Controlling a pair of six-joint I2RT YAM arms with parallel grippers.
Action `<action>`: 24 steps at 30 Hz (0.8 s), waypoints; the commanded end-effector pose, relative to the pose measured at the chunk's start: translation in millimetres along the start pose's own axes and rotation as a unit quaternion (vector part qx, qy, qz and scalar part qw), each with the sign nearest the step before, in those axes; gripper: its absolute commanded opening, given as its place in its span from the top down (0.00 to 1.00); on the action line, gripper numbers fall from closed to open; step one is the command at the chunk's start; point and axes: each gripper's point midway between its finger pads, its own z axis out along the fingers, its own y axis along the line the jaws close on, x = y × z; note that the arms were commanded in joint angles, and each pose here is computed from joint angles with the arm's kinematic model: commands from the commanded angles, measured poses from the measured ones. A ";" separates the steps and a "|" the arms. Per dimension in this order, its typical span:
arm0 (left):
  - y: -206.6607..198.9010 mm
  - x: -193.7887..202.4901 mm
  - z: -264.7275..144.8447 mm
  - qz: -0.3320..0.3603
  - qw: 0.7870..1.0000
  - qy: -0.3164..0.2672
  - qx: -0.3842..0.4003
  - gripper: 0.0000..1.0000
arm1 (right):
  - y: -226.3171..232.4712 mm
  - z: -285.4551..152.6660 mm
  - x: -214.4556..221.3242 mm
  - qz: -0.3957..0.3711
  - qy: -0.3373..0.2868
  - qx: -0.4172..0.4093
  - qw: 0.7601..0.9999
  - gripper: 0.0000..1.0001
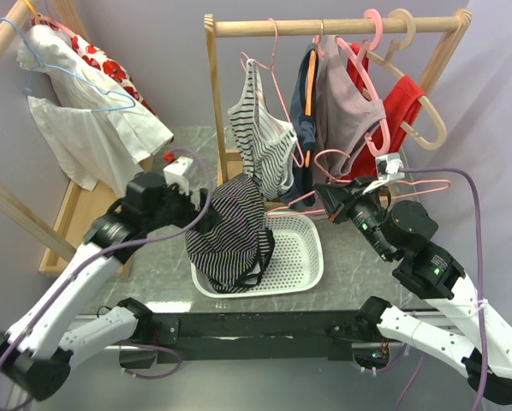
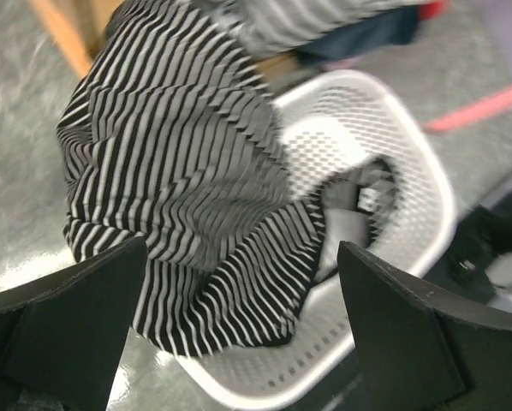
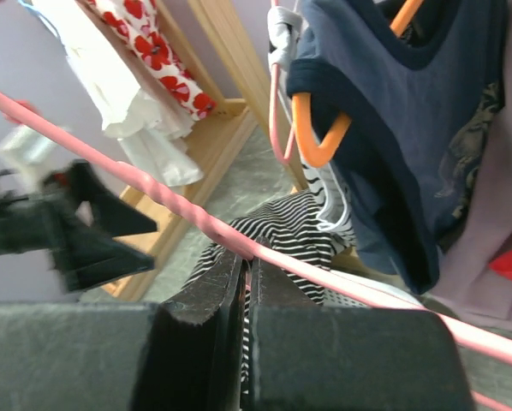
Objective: Remove the tank top from the hanger
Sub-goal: Remove the tank top from the hanger, then pick up the tank top from the center of the board.
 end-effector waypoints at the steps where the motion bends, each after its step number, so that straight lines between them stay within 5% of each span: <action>1: 28.8 -3.8 48.4 -0.030 0.998 0.004 -0.055 0.00 | -1.6 -2.2 -24.3 -0.012 -0.034 0.012 0.999 1.00; 20: 84.2 21.8 148.7 -0.054 0.992 0.085 -0.079 0.02 | -13.7 -7.1 -30.1 -0.022 -0.051 0.035 0.998 1.00; 24: 78.8 32.0 148.8 -0.051 0.992 0.099 -0.058 0.37 | -14.1 -5.6 -31.4 -0.021 -0.053 0.037 0.998 1.00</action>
